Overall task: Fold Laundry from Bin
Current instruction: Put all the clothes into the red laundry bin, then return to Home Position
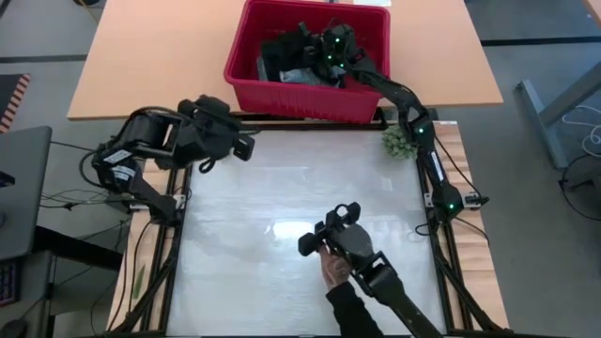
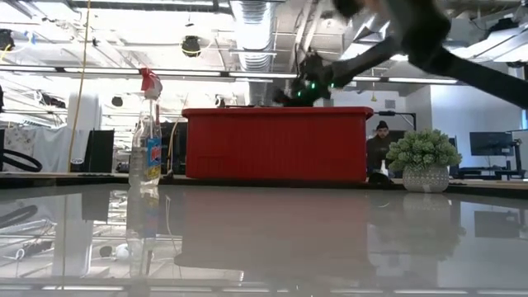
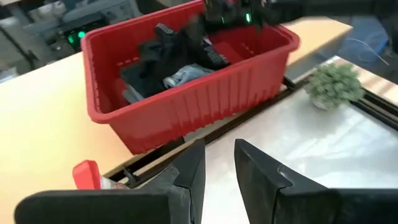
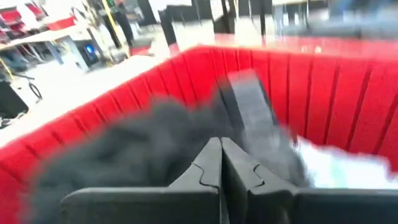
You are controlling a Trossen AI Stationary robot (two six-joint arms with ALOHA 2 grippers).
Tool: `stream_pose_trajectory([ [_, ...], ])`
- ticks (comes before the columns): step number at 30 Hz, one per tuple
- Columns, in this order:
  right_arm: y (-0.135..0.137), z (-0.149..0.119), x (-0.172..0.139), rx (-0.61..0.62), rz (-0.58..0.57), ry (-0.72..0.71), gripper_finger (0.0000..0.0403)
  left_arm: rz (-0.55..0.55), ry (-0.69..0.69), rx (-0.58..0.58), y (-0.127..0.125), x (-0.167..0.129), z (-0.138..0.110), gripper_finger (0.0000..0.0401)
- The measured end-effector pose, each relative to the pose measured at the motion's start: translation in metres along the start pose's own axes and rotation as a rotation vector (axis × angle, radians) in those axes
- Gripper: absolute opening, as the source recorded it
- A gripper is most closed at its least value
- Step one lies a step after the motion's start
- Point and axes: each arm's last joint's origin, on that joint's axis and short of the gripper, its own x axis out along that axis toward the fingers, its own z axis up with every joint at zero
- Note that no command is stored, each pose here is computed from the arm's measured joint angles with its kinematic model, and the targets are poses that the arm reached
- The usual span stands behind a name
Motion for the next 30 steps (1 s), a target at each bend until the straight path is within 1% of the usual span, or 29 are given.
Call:
stream_pose_trajectory([
  [4,0.013,0.053,-0.037,-0.073,0.021,-0.115,0.0028,-0.026,0.001,0.051,-0.003,-0.008,-0.004,0.0074],
  [7,0.02,0.087,-0.072,-0.086,0.03,-0.118,0.0022,-0.053,0.0,0.131,-0.008,-0.013,-0.009,0.0074],
  [8,0.021,0.095,-0.084,-0.086,0.049,-0.091,0.0022,-0.064,0.0,0.158,-0.009,-0.015,-0.011,0.0074],
  [10,0.028,0.109,-0.112,-0.084,0.125,-0.018,0.0022,-0.086,0.004,0.21,-0.012,-0.019,-0.017,0.0074],
  [13,0.048,0.12,-0.16,-0.074,0.245,0.154,0.0026,-0.119,0.002,0.272,-0.01,-0.029,-0.029,0.0074],
  [16,0.068,0.118,-0.21,-0.16,0.289,0.358,0.0023,-0.122,-0.026,0.304,0.003,-0.039,-0.046,0.007],
  [18,0.081,0.116,-0.243,-0.204,0.306,0.456,0.0019,-0.118,-0.06,0.287,0.013,-0.04,-0.058,0.0061],
  [20,0.096,0.113,-0.278,-0.228,0.347,0.516,0.0017,-0.13,-0.101,0.254,0.018,-0.036,-0.068,0.0049],
  [22,0.11,0.106,-0.311,-0.247,0.385,0.543,0.0018,-0.178,-0.139,0.228,0.012,-0.024,-0.08,0.0034],
  [23,0.115,0.1,-0.325,-0.254,0.388,0.55,0.002,-0.233,-0.148,0.225,0.007,-0.017,-0.086,0.0026],
  [24,0.12,0.092,-0.338,-0.254,0.385,0.546,0.0021,-0.322,-0.154,0.232,0.002,-0.01,-0.092,0.0017],
  [25,0.122,0.082,-0.351,-0.25,0.387,0.531,0.0023,-0.433,-0.168,0.24,-0.004,-0.002,-0.099,0.0009],
  [27,0.126,0.06,-0.374,-0.221,0.444,0.478,0.0024,-0.637,-0.225,0.254,-0.01,0.011,-0.11,0.0003],
  [28,0.125,0.049,-0.387,-0.189,0.48,0.435,0.0023,-0.715,-0.262,0.249,-0.012,0.018,-0.115,0.0003],
  [30,0.12,0.022,-0.407,-0.109,0.55,0.356,0.0021,-0.802,-0.315,0.236,-0.009,0.031,-0.123,0.0001],
])
